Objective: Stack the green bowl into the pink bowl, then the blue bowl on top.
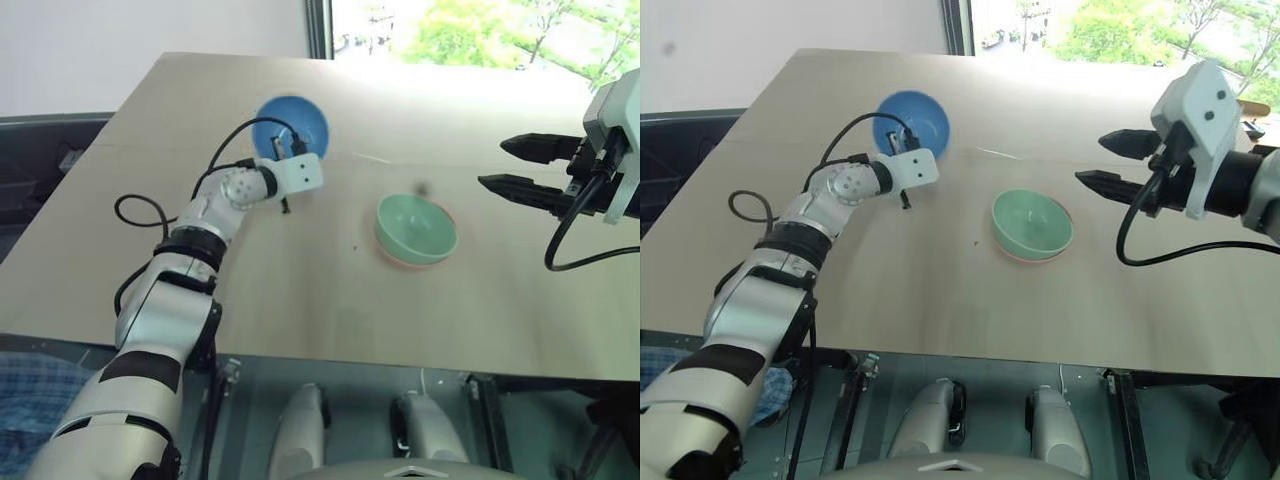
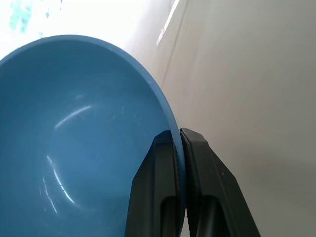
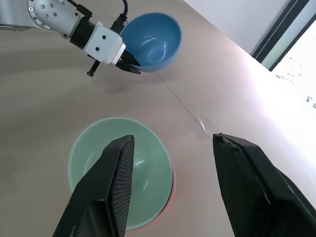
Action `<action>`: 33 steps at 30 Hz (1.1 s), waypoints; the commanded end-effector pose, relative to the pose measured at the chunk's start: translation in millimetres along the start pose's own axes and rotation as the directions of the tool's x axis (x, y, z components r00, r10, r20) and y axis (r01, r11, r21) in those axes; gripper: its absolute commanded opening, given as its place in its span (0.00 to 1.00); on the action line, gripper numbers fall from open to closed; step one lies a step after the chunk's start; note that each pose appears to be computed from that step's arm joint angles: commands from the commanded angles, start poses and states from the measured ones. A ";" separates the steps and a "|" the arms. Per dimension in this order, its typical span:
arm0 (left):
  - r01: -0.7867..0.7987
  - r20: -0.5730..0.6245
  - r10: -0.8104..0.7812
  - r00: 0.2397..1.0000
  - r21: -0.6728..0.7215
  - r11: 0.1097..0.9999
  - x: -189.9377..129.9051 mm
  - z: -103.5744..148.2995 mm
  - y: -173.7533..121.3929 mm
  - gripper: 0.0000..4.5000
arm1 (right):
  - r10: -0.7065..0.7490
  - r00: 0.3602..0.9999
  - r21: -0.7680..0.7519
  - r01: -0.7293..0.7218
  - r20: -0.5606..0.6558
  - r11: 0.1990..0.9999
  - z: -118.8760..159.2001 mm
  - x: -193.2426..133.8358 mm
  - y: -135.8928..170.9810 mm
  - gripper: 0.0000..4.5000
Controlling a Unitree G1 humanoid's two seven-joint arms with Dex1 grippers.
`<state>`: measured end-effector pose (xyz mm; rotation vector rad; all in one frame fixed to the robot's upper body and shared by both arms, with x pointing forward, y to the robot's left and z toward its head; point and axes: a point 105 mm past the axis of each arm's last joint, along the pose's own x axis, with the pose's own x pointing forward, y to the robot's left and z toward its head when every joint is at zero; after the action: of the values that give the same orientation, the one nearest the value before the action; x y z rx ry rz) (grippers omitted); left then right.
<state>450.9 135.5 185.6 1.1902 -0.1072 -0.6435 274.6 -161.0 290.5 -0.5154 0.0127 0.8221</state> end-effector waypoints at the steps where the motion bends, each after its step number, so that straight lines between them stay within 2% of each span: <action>1: -0.083 0.233 0.062 0.971 0.081 0.993 -5.8 58.1 33.6 0.01 | -0.022 1.000 -0.037 0.022 0.009 0.999 5.2 -3.0 -3.9 0.59; 3: -0.062 0.322 0.041 0.946 0.056 0.996 -8.7 76.5 34.3 0.01 | -0.021 1.000 -0.039 0.021 0.007 0.999 4.1 -2.3 -3.6 0.59; 7: 0.011 0.543 -0.014 0.839 0.009 1.000 -22.7 121.0 30.4 0.01 | -0.021 1.000 -0.039 0.021 0.008 0.999 3.3 -1.2 -3.5 0.59; 10: 0.067 0.655 -0.096 0.749 0.069 0.995 -33.8 145.0 20.3 0.01 | -0.026 1.000 -0.038 0.027 0.012 0.999 2.1 -0.2 -4.5 0.59; 12: 0.173 0.714 -0.220 0.664 0.140 0.975 -42.9 157.6 -0.1 0.01 | -0.026 1.000 -0.039 0.026 0.012 0.999 1.5 0.4 -4.0 0.59; 14: 0.275 0.738 -0.335 0.586 0.207 0.939 -51.8 163.2 -19.5 0.01 | -0.028 1.000 -0.040 0.028 0.014 0.999 1.6 0.2 -3.7 0.59; 19: 0.406 0.782 -0.415 0.466 0.228 0.885 -67.7 173.9 -36.8 0.01 | -0.043 0.999 -0.042 0.043 0.011 0.998 0.5 -1.1 -4.8 0.59; 25: 0.429 0.794 -0.426 0.434 0.234 0.873 -74.4 178.4 -40.9 0.01 | -0.046 0.999 -0.044 0.046 0.002 0.998 -0.5 -2.9 -3.8 0.59; 30: 0.427 0.795 -0.421 0.437 0.228 0.875 -74.8 179.4 -39.9 0.35 | -0.048 0.999 -0.046 0.048 0.002 0.998 0.0 -3.3 -4.9 0.59; 31: 0.428 0.795 -0.420 0.438 0.227 0.875 -74.8 179.3 -39.9 0.39 | -0.048 0.999 -0.046 0.048 0.001 0.998 -0.1 -3.3 -5.1 0.59; 32: 0.424 0.795 -0.417 0.440 0.225 0.877 -74.9 179.2 -39.8 0.50 | -0.047 0.999 -0.046 0.047 0.000 0.998 -0.4 -3.1 -5.1 0.59; 33: 0.423 0.796 -0.416 0.441 0.225 0.878 -75.0 179.1 -39.8 0.54 | -0.047 0.999 -0.046 0.047 0.000 0.998 -0.7 -3.0 -5.1 0.59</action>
<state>305.4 16.6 225.4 0.7881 -0.5650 -1.6748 280.5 -165.9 279.7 -0.5188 0.0395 0.7959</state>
